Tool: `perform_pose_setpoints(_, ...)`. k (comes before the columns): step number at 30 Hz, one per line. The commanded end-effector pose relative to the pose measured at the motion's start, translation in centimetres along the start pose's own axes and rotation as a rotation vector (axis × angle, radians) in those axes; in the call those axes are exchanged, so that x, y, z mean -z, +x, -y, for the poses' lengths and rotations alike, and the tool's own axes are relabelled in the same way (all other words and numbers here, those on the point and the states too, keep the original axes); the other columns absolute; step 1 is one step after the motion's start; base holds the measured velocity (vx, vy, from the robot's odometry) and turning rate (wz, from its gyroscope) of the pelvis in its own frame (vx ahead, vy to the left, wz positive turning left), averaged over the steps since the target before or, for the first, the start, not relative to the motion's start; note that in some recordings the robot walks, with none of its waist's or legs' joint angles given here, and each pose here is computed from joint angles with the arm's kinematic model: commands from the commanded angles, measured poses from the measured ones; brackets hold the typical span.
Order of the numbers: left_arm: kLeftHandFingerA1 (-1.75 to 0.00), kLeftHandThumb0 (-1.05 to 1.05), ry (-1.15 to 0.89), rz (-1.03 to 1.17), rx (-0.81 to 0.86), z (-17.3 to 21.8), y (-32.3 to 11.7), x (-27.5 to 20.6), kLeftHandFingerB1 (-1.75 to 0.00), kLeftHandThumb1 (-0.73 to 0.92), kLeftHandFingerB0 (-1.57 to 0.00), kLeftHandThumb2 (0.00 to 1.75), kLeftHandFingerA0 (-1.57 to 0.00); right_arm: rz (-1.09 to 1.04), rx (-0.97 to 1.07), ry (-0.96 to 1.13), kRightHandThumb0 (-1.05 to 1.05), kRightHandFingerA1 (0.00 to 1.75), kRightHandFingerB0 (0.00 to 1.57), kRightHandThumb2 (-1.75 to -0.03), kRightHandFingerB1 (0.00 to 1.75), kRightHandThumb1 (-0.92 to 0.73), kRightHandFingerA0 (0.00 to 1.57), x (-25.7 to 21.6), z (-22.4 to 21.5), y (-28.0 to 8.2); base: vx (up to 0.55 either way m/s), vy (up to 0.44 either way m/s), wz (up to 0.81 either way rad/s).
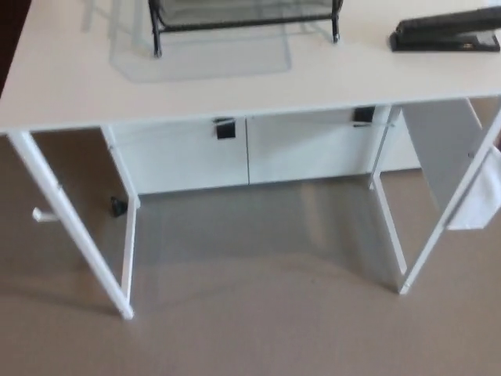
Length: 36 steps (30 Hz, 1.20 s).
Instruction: The robot walks towards a desk on which a file tray is kept in the middle and a stapler is kept to its right. The robot lifts the stapler using its right hand and places it on the file tray.
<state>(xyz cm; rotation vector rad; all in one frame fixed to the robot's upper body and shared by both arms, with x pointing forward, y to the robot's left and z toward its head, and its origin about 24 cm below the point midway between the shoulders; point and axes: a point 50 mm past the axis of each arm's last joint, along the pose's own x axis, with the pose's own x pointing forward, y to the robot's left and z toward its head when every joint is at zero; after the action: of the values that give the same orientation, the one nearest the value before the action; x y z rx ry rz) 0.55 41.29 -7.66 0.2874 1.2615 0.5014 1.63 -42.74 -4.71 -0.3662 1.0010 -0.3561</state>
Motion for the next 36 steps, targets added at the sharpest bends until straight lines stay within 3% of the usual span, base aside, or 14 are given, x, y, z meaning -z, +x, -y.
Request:
perform_pose_setpoints(1, -0.58, -0.42, 0.003, 0.031, -0.010, -0.46, -0.02, -0.69, -0.52, 0.66, -0.53, 0.59, -0.59, 0.008, 0.011, -0.004, -0.70, 0.49, 0.14, -0.78, 0.47, -0.41, 0.04, -0.11, 0.31, -0.09, 0.42, 0.149, -0.21)
perform_pose_setpoints(12, -0.58, -0.42, -0.002, 0.036, -0.011, -0.52, 0.00, -0.89, -0.52, 0.66, -0.53, 0.59, -0.59, 0.017, 0.009, -0.003, -0.70, 0.49, 0.14, -0.78, 0.47, -0.41, 0.04, -0.42, 0.23, 0.08, 0.35, 0.147, 0.00)
perform_pose_setpoints(22, -0.58, -0.42, -0.002, 0.036, -0.011, -0.52, 0.00, -0.89, -0.52, 0.66, -0.53, 0.59, -0.59, 0.016, 0.009, -0.003, -0.70, 0.49, 0.14, -0.78, 0.47, -0.41, 0.04, -0.43, 0.24, 0.08, 0.27, -0.119, 0.06)
perform_pose_setpoints(36, -0.58, -0.42, 0.005, 0.035, -0.012, -0.54, 0.01, -0.96, -0.52, 0.66, -0.53, 0.59, -0.59, 0.008, 0.010, 0.000, -0.70, 0.49, 0.14, -0.78, 0.47, -0.41, 0.04, -0.10, 0.19, -0.04, 0.11, 0.116, -0.08)
